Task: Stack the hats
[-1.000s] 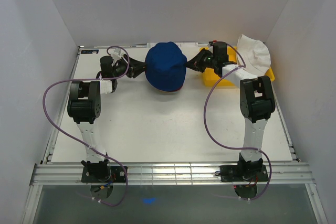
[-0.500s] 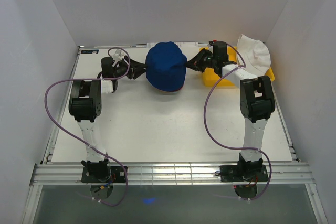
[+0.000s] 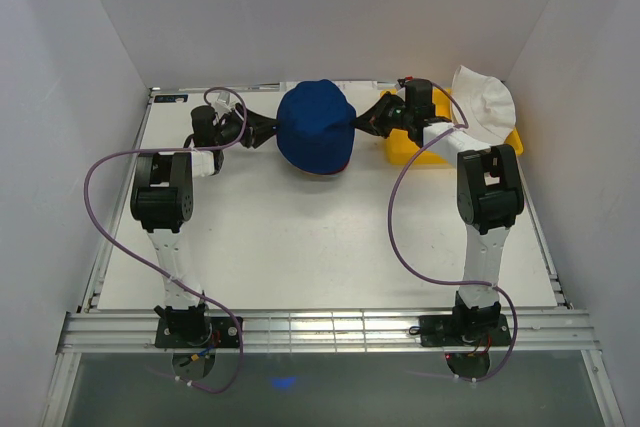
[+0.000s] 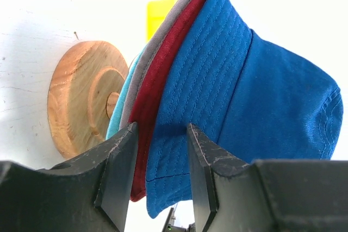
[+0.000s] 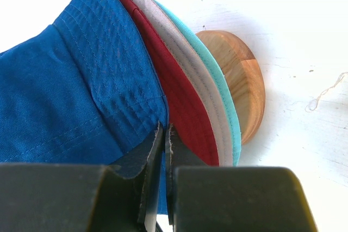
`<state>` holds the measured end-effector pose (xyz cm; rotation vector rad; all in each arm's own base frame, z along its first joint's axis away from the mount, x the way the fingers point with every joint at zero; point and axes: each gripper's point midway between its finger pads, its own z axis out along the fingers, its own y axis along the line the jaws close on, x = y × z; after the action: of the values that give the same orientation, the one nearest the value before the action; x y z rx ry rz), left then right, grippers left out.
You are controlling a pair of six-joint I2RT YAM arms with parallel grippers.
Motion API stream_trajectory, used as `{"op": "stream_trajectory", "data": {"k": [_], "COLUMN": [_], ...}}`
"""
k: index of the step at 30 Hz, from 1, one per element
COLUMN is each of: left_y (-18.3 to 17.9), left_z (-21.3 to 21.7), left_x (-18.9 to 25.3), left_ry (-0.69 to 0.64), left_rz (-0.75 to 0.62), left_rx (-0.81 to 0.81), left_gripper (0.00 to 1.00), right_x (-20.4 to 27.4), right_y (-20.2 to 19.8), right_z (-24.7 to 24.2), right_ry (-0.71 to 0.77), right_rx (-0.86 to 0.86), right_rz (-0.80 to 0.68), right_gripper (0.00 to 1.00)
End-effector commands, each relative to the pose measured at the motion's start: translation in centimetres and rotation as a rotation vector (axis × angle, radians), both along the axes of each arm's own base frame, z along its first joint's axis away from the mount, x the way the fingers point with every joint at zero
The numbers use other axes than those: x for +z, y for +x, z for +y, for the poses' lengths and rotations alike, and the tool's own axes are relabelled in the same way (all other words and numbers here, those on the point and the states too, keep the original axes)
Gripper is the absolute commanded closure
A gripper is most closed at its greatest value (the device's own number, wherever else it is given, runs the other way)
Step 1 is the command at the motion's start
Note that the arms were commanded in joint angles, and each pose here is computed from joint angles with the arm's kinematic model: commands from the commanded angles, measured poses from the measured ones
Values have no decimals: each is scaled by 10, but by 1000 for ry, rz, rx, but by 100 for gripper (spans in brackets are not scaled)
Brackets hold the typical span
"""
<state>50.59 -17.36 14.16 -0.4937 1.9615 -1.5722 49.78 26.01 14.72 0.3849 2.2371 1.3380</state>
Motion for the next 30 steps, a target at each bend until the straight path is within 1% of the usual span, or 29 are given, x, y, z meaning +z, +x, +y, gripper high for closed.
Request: {"op": "stream_trajectory", "data": {"k": [1, 13, 17, 18, 20, 21, 23, 25, 30], "left_y": [3, 2, 3, 4, 5, 6, 6, 6, 7], "left_z": [0, -2, -3, -3, -2, -2, -3, -1, 4], "left_x": [34, 40, 38, 37, 34, 33, 28, 21, -1], "left_ry": [-9, -66, -89, -90, -91, -93, -96, -101, -77], "left_rz": [-88, -93, -82, -81, -72, -67, -52, -23, 57], "left_rx": [-13, -21, -19, -17, -9, -7, -4, 11, 70], "left_gripper": [50, 54, 64, 72, 78, 85, 91, 100, 100], "right_x": [9, 8, 9, 8, 8, 8, 9, 8, -2], "right_y": [10, 11, 13, 13, 13, 14, 14, 15, 15], "right_z": [-2, -2, -2, -2, -1, -1, -1, -1, -3], "right_ry": [-3, -5, -5, -5, -5, -4, -2, -3, -23], "right_rx": [-5, -4, -6, -6, -7, -7, -6, -8, -12], "right_rz": [-42, -37, -38, -36, -34, -34, -33, -31, -9], "right_gripper": [92, 92, 92, 92, 92, 92, 92, 92, 92]}}
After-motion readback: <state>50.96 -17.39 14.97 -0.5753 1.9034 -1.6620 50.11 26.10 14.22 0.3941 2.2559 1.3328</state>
